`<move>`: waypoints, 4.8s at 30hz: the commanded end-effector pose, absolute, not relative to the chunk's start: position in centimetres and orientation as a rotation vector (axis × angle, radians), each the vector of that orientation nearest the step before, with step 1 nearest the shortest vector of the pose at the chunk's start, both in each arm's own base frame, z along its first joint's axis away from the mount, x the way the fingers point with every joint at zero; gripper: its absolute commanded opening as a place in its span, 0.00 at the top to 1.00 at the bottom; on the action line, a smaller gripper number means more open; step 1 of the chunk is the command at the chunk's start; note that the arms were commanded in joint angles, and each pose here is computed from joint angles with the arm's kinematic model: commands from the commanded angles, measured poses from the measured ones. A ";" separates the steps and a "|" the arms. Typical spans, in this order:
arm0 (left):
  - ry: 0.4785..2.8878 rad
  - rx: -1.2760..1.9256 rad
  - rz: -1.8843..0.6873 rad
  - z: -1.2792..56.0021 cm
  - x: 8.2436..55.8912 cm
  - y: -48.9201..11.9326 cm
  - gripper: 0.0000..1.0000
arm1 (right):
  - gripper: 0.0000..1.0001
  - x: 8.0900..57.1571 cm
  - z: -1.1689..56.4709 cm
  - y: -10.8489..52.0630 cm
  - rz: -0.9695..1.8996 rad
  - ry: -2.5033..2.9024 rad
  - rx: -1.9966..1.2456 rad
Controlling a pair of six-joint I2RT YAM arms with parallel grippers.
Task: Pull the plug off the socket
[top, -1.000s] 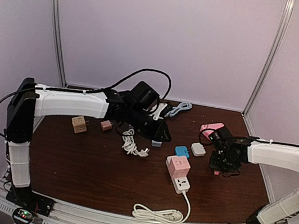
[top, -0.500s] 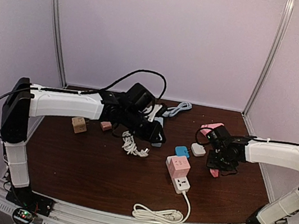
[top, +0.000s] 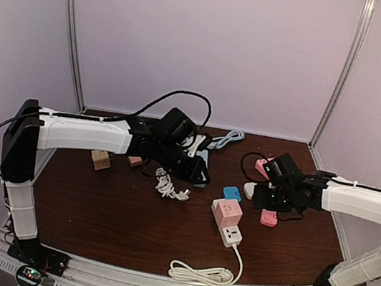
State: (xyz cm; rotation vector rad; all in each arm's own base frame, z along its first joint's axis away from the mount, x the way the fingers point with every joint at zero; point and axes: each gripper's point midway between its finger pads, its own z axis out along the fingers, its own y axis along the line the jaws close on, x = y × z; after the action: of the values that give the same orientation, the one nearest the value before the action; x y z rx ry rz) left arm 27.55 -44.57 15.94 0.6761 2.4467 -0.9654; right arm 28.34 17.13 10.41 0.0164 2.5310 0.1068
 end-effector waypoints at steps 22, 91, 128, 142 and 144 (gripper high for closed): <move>2.421 0.574 -0.922 16.2 28.7 -42.6 0.69 | 0.02 24.5 14.5 27.0 0.366 2.484 -0.334; 2.430 0.080 -1.561 13.1 28.9 -43.1 0.33 | 0.81 25.1 19.4 33.8 0.549 2.291 -0.522; 2.248 -0.037 -1.654 16.4 29.3 -40.6 0.36 | 0.82 24.1 21.3 35.2 0.662 2.185 -0.549; 2.243 -0.017 -1.698 16.4 28.8 -40.8 0.50 | 0.82 24.8 22.0 35.4 0.659 2.162 -0.509; 2.245 -0.016 -1.699 16.4 28.8 -40.7 0.54 | 0.82 24.9 22.1 35.7 0.666 2.157 -0.506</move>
State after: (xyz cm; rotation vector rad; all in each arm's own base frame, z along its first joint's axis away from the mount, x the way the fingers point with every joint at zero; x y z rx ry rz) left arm 28.64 -40.79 14.73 -0.0526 2.3164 -1.6515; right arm 24.05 34.34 18.09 -0.5679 2.2882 0.5755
